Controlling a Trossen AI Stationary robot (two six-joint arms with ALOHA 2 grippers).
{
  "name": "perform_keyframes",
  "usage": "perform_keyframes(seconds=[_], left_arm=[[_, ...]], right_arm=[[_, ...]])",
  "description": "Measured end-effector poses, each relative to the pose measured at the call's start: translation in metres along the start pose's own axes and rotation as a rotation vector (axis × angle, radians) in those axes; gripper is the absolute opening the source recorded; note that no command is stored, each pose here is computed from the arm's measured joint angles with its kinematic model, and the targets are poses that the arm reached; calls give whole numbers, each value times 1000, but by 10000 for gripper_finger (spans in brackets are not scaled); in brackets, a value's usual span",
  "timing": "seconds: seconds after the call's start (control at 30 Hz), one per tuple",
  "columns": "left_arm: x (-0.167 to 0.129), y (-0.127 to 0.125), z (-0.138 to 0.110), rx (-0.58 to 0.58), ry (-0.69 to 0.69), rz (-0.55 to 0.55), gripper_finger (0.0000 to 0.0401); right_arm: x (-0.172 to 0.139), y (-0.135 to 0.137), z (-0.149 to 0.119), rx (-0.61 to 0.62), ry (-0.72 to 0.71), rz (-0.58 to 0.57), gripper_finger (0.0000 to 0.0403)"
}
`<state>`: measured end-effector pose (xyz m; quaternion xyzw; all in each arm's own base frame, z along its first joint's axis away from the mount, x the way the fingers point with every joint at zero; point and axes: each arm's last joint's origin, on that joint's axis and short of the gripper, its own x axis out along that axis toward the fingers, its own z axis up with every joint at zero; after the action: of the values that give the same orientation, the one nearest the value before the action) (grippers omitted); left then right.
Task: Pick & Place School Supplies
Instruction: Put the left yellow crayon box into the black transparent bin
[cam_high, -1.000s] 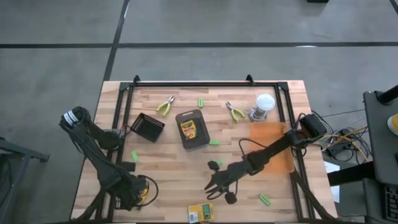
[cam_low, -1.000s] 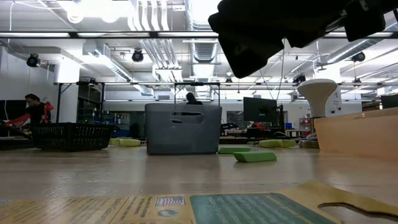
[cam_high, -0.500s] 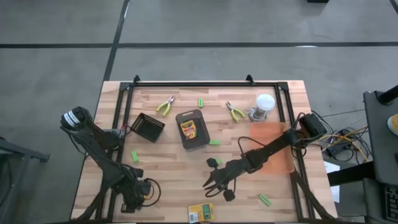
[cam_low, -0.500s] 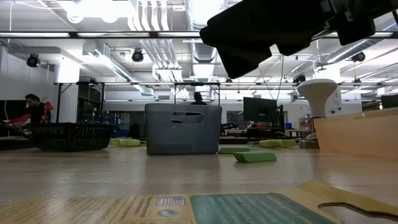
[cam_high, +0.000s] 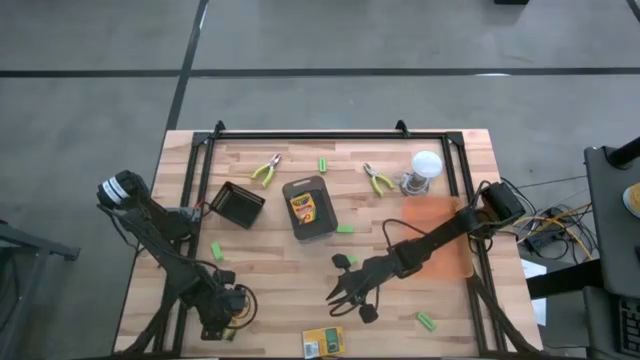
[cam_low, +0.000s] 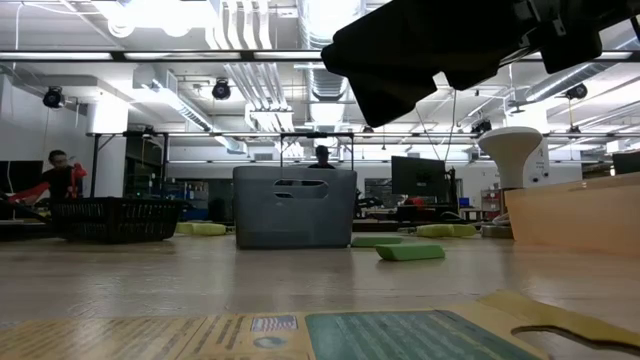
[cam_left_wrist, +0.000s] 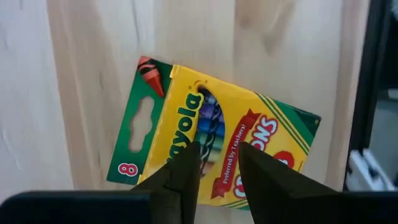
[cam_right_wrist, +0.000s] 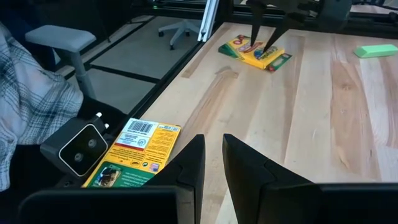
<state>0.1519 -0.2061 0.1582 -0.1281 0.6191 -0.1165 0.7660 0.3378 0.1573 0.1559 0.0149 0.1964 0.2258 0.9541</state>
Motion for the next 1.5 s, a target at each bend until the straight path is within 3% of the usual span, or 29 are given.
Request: perform_keyframes(seconds=[0.17,0.33,0.57,0.97,1.5], left_arm=[[-1,-2,8,90,-156,51,116],[-2,4,18,53,-282,128,116],[-3,6,25,50,-170,33,116],[-7,2,26,64,-144,-10,116],[12,10,21,63,-108,11,116]], right_arm=[[0,0,0,14,1,0,57],[0,0,0,15,2,0,57],[0,0,-1,15,6,-1,57],[0,0,-2,20,12,-1,57],[-1,0,-4,45,17,0,57]])
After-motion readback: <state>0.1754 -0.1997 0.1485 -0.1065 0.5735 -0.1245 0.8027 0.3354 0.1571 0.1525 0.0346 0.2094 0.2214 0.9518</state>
